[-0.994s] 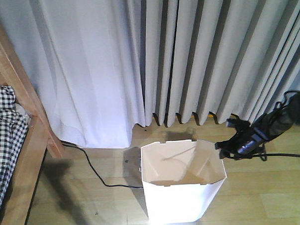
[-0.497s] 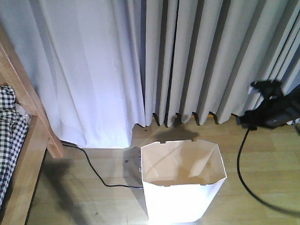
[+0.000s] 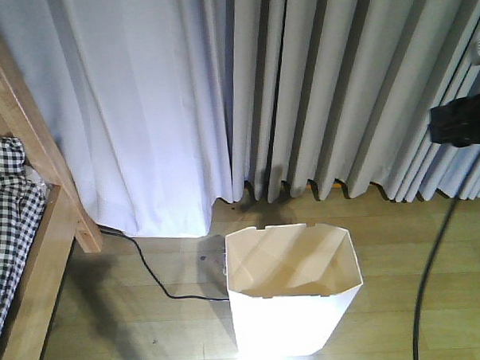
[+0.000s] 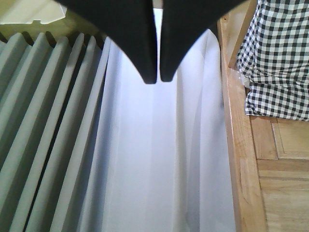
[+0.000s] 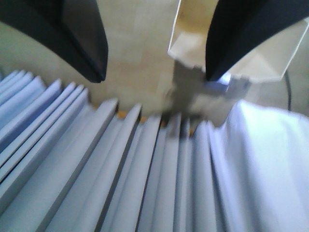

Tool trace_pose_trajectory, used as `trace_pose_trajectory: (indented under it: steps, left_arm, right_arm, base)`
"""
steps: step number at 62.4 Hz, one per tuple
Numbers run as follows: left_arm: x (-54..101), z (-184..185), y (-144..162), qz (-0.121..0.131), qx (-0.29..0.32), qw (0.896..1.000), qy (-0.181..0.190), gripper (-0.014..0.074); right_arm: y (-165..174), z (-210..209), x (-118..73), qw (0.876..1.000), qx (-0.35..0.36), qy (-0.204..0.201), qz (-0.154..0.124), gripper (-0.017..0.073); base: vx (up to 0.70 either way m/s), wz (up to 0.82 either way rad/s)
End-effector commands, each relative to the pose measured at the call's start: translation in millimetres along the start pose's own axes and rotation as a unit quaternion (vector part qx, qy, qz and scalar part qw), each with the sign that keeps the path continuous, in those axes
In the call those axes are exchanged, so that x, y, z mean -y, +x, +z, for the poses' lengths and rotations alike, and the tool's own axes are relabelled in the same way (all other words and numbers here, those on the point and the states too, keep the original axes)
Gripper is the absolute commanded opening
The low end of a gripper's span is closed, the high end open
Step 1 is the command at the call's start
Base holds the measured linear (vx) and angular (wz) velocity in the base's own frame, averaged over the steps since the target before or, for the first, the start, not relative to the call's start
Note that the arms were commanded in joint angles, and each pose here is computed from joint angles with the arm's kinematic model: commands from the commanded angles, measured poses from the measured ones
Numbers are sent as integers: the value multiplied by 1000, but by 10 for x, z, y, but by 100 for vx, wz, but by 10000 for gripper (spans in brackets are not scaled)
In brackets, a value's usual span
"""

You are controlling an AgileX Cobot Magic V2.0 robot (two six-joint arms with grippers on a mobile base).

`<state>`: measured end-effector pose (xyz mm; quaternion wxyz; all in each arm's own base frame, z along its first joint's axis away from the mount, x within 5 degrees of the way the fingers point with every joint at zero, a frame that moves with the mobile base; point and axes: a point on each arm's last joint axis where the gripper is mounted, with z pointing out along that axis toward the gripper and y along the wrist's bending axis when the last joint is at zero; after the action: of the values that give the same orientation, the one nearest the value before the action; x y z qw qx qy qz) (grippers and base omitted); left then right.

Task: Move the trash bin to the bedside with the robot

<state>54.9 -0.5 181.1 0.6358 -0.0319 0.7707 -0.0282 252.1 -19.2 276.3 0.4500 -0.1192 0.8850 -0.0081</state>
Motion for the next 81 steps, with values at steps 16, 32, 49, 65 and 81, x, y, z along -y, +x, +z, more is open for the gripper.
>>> trace_pose_trajectory:
  steps: [16,32,49,65,81]
  left_arm:
    - [-1,5,-8,-5,32,999,2,-6]
    - [-1,5,-8,-5,32,999,2,-6]
    - [-1,5,-8,-5,32,999,2,-6]
    - [-1,5,-8,-5,32,999,2,-6]
    - [-1,5,-8,-5,32,999,2,-6]
  right_arm:
    - [194,-1002,-267,981,180,59,37,438]
    - [672,-1366,-562,963,264,54,-2,438]
    - [1006,-1568,-718,945,323,51,-21,438]
    - [1021,-1602,-731,942,331,50,-23,80]
    - [1018,-1605,-729,941,333,51,-20,-10]
  base:
    - [0,0]
    - [0,0]
    - [0,0]
    - [0,0]
    - [0,0]
